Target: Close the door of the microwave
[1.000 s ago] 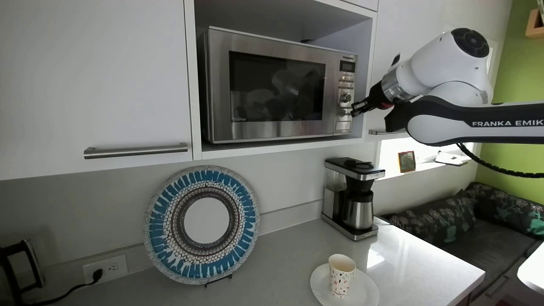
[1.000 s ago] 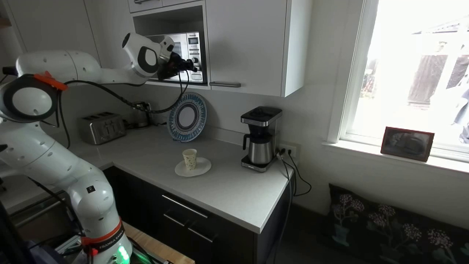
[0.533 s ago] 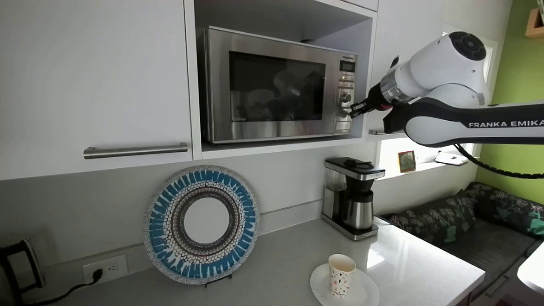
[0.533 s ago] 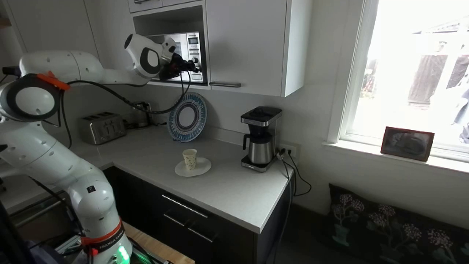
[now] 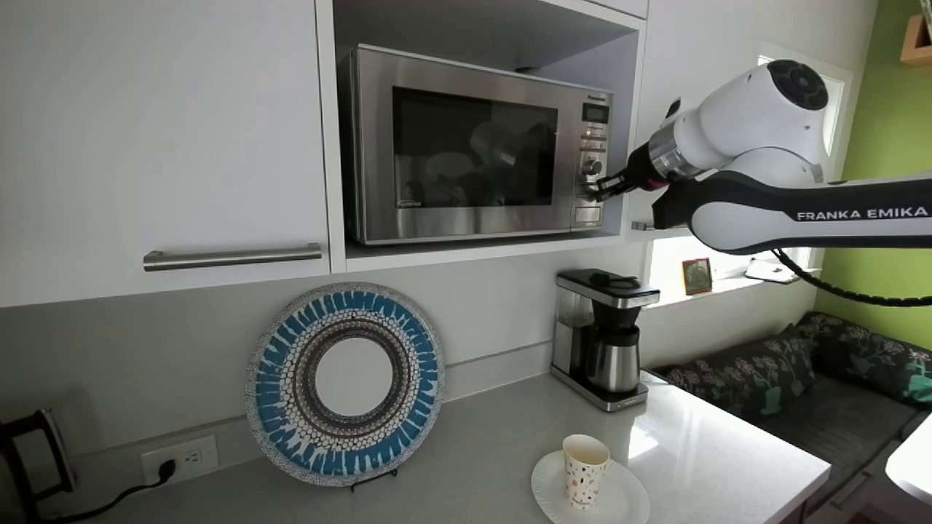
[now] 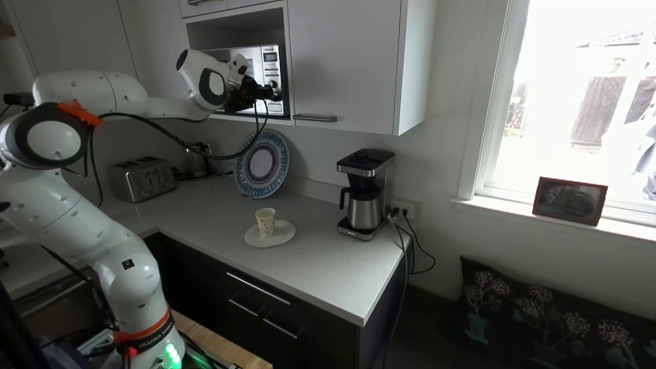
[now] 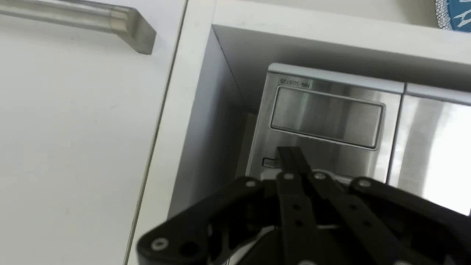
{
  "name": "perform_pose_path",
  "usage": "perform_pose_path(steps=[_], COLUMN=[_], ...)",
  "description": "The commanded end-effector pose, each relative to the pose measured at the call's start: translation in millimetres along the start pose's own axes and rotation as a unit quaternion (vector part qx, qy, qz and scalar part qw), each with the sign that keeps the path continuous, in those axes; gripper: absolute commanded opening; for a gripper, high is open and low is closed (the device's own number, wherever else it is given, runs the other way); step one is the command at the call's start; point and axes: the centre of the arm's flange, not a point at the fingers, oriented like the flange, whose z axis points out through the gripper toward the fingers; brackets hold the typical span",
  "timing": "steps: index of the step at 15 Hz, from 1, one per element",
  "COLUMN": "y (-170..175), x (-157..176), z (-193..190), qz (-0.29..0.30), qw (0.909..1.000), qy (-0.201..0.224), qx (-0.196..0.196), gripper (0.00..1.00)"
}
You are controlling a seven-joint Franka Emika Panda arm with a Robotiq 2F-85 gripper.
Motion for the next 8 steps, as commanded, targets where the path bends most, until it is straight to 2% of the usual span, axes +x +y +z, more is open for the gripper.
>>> perform_pose_path(steps=[1,8], y=[0.7,2.1], x=[-0.9,-0.4], z=[4.5,0.9], qz=[0.003,0.006], qw=[0.9999,1.0], qy=[0.01,0.0], qx=[0.007,0.007], gripper=[0.0,0.0])
